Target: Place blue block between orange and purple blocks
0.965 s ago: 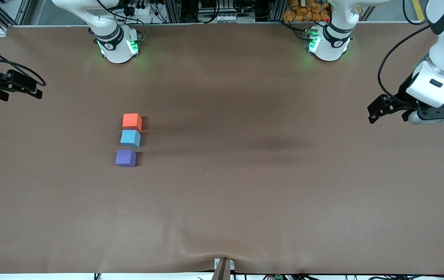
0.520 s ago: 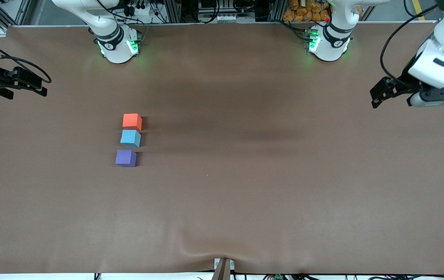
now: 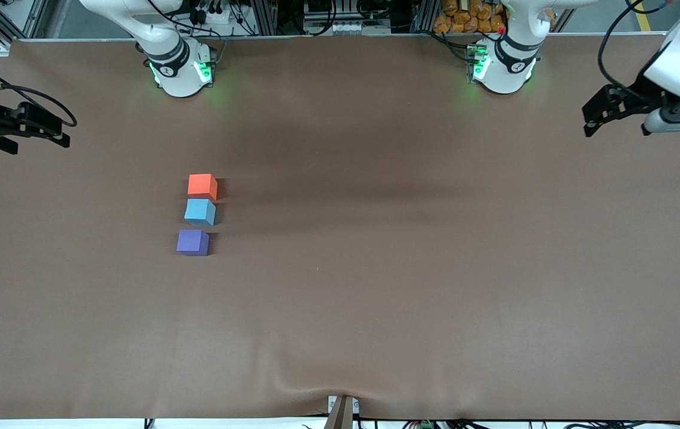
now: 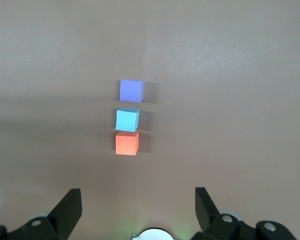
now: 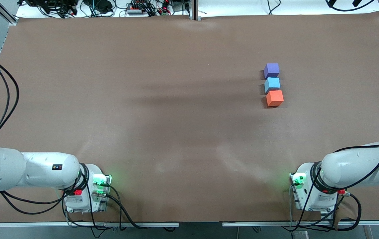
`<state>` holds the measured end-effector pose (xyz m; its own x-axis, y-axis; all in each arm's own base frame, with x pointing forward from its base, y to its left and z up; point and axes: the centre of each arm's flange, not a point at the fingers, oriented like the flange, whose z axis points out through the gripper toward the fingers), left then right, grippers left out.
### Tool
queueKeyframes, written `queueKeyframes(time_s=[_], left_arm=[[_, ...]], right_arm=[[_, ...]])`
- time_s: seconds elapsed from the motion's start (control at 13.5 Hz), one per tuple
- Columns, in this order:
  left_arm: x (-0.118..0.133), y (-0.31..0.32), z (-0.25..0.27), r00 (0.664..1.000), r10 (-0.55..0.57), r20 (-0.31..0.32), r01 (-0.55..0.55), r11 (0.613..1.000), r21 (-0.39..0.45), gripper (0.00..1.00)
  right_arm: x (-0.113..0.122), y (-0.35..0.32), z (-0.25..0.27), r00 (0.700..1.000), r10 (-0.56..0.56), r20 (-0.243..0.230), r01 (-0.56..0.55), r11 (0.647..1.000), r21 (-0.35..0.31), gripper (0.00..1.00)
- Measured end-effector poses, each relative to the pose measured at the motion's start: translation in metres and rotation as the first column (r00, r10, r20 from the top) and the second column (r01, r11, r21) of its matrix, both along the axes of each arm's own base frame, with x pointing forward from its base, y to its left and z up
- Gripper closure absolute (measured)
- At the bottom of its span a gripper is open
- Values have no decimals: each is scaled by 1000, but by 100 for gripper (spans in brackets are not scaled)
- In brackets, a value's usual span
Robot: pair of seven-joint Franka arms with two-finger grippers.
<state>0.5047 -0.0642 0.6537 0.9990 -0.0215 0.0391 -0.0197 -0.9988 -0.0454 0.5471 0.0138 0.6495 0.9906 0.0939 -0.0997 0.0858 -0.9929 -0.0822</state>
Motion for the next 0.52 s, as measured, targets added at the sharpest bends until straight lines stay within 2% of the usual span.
queueKeyframes(time_s=[0.52], left_arm=[[4,14,10,1000,1,17,-1,1000,-23,0]], right_arm=[[0,-1,-1,1000,0,-3,0,1000,0,0]])
